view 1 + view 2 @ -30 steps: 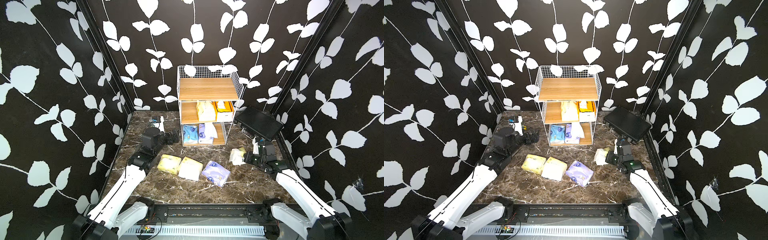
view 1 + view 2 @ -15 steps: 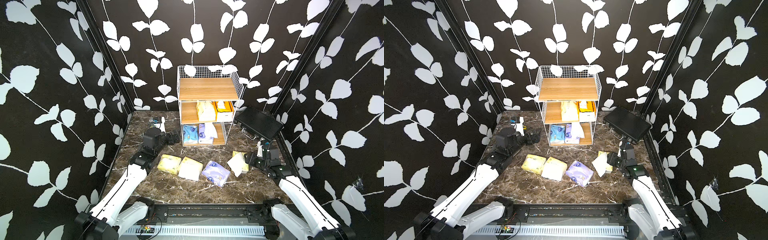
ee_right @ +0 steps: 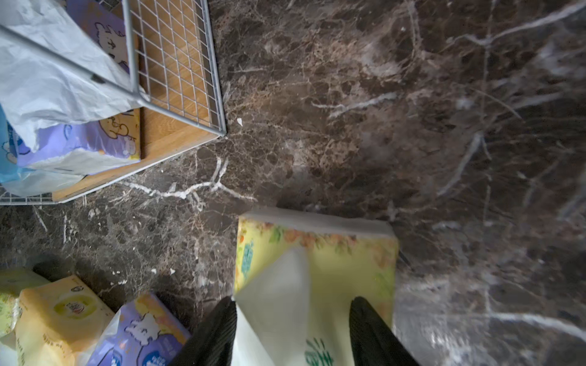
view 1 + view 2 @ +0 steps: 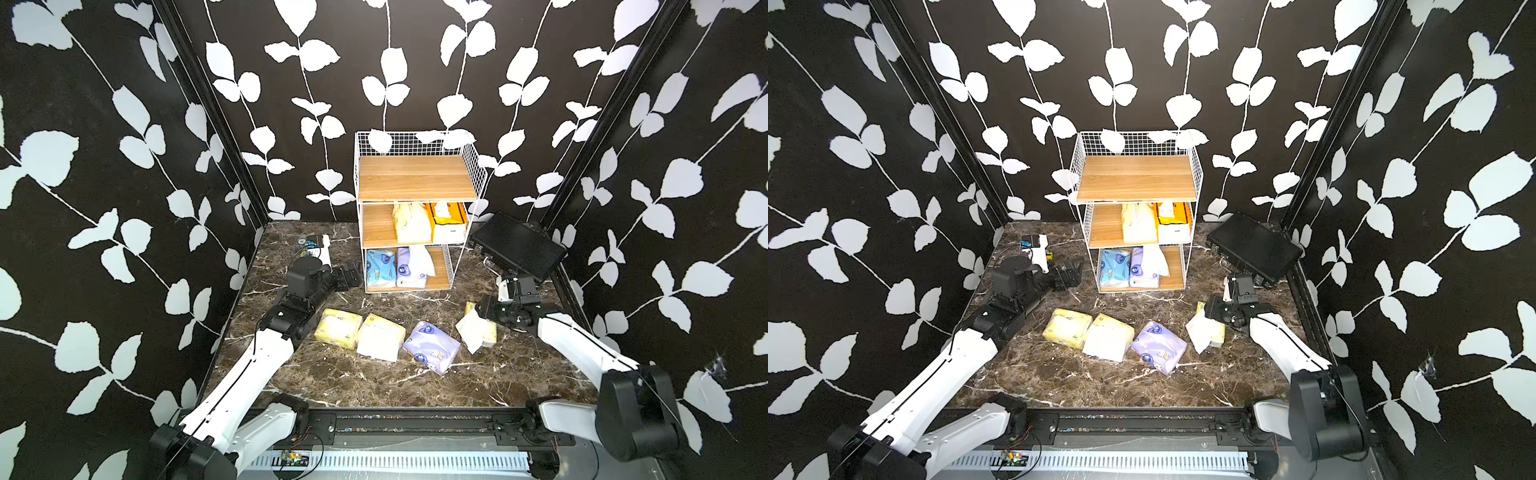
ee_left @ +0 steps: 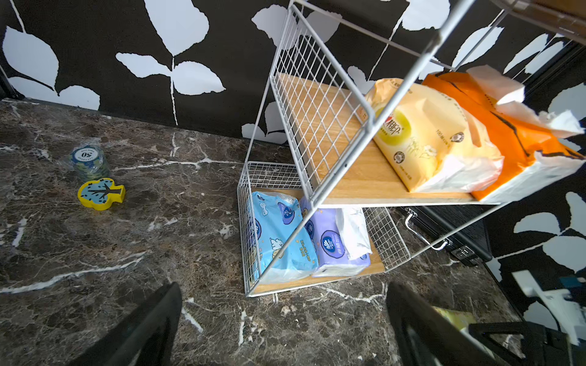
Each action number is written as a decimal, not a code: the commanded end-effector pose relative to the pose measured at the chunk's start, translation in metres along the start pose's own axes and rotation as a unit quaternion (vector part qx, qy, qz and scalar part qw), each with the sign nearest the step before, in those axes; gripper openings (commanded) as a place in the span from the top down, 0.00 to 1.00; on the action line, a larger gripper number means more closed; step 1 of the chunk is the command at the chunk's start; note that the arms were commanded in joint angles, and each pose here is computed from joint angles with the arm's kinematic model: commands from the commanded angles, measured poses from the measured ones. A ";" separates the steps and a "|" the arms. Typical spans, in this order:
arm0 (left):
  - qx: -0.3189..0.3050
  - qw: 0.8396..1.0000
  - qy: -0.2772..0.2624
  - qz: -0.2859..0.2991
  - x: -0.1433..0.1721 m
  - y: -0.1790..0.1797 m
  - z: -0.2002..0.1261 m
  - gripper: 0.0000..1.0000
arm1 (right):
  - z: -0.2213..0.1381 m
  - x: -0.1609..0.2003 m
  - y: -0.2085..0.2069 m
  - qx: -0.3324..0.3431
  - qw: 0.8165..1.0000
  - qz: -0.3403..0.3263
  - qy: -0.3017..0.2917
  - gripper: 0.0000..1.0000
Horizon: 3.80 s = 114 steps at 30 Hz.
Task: Remove the tissue boxes from the shelf
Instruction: Adjust the box of tissues at the center of the board, then adjust the shelf at the center of the board, then pick up a box of tissues from the shelf.
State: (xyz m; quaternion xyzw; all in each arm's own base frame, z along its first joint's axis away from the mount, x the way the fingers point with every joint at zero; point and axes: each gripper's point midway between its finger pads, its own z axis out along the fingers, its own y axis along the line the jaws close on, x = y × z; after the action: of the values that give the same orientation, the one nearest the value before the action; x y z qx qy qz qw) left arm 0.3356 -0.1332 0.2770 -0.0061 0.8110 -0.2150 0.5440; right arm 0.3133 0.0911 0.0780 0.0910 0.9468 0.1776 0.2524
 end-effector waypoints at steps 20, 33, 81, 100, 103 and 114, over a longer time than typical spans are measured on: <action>0.032 0.999 -0.004 -0.026 -0.027 -0.021 0.039 0.01 | -0.011 0.040 -0.016 0.078 0.992 -0.097 0.007 0.55; 0.024 0.999 -0.027 -0.020 -0.049 -0.024 0.075 0.01 | -0.094 -0.025 0.093 -0.149 0.977 -0.087 -0.126 0.55; 0.045 0.999 0.001 -0.004 -0.034 -0.030 0.086 0.01 | -0.063 -0.180 0.141 -0.190 0.964 -0.038 -0.181 0.69; 0.066 0.994 0.037 0.078 -0.043 -0.046 0.062 0.01 | -0.124 -0.143 0.231 -0.264 0.927 0.002 -0.267 0.46; 0.083 0.990 0.047 0.107 -0.037 -0.050 0.068 0.01 | -0.120 -0.139 0.255 -0.276 0.922 0.004 -0.273 0.43; 0.078 0.987 0.046 0.136 -0.038 -0.047 0.069 0.01 | -0.108 -0.150 0.291 -0.235 0.921 -0.010 -0.310 0.36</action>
State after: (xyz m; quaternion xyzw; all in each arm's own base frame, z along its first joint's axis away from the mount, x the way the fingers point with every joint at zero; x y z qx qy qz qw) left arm 0.4063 -0.1922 0.2877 0.1414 0.8220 -0.2036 0.5127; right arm 0.3991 0.2898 0.2951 0.0568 0.7926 0.3516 0.4949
